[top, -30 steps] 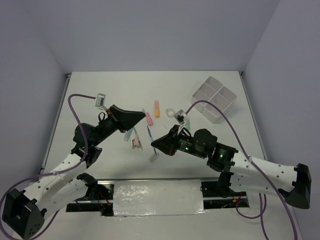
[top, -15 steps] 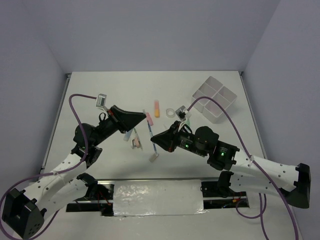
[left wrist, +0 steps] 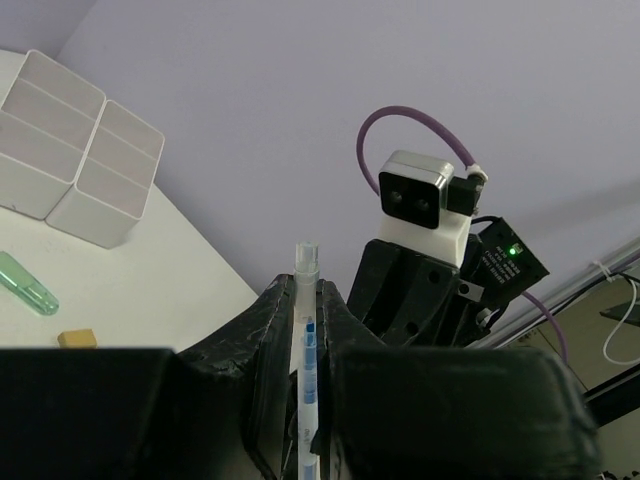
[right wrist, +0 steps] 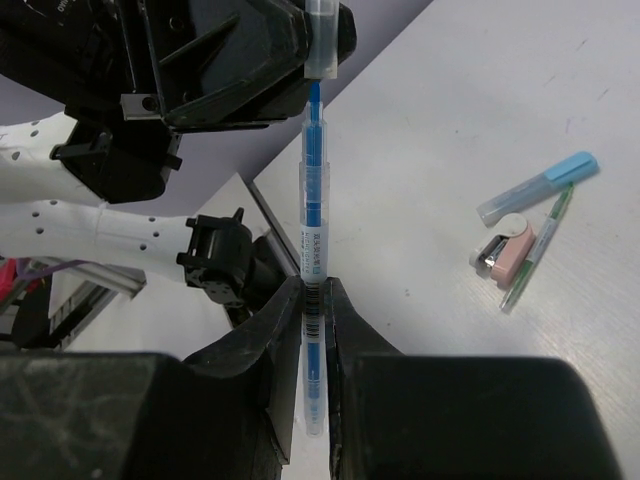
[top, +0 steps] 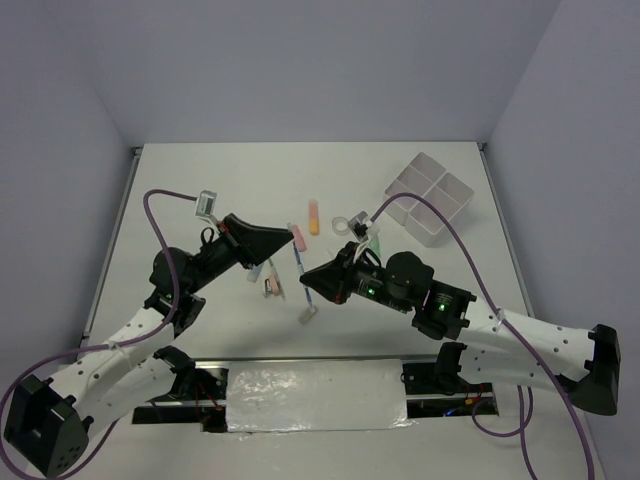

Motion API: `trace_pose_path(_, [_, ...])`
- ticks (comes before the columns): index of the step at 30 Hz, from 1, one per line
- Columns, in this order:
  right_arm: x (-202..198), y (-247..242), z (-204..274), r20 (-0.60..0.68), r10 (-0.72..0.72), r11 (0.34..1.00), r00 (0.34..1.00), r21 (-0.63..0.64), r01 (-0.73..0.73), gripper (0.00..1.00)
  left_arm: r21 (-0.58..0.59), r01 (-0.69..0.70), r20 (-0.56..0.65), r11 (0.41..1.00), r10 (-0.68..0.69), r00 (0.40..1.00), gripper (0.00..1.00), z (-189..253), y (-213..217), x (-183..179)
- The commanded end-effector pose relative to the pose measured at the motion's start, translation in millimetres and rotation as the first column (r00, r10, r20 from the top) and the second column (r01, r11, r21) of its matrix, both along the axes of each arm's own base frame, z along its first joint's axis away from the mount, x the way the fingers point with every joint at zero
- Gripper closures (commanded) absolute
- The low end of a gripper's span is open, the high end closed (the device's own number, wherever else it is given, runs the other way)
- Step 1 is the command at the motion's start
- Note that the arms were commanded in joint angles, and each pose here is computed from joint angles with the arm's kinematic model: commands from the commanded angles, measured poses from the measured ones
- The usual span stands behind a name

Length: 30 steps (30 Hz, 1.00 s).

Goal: Sort the stationery into containers
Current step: Close the pen cap on the pen.

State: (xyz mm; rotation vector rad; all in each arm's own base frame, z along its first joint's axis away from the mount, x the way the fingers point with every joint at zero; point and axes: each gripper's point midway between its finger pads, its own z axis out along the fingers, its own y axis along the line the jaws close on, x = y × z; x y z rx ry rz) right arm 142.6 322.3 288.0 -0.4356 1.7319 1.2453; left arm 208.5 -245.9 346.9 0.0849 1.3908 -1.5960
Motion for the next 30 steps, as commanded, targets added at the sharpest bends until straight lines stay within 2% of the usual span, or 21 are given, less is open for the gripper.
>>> trace_pose_path(1, [-1, 1, 30, 0.043, 0.000, 0.998, 0.999, 0.058, -0.002, 1.00, -0.033, 0.013, 0.046, 0.999, -0.012, 0.999, 0.99, 12, 1, -6])
trace_pose_path(10, [4, 1, 26, 0.034, -0.024, 0.999, 0.999, 0.044, 0.023, 1.00, -0.054, 0.046, 0.048, 0.997, -0.043, 0.998, 0.99, 13, -2, -10])
trace_pose_path(30, [3, 4, 35, 0.040, -0.016, 0.998, 0.999, 0.060, 0.013, 1.00, -0.033, 0.027, 0.040, 0.999, -0.025, 0.999, 0.99, 4, 0, -8])
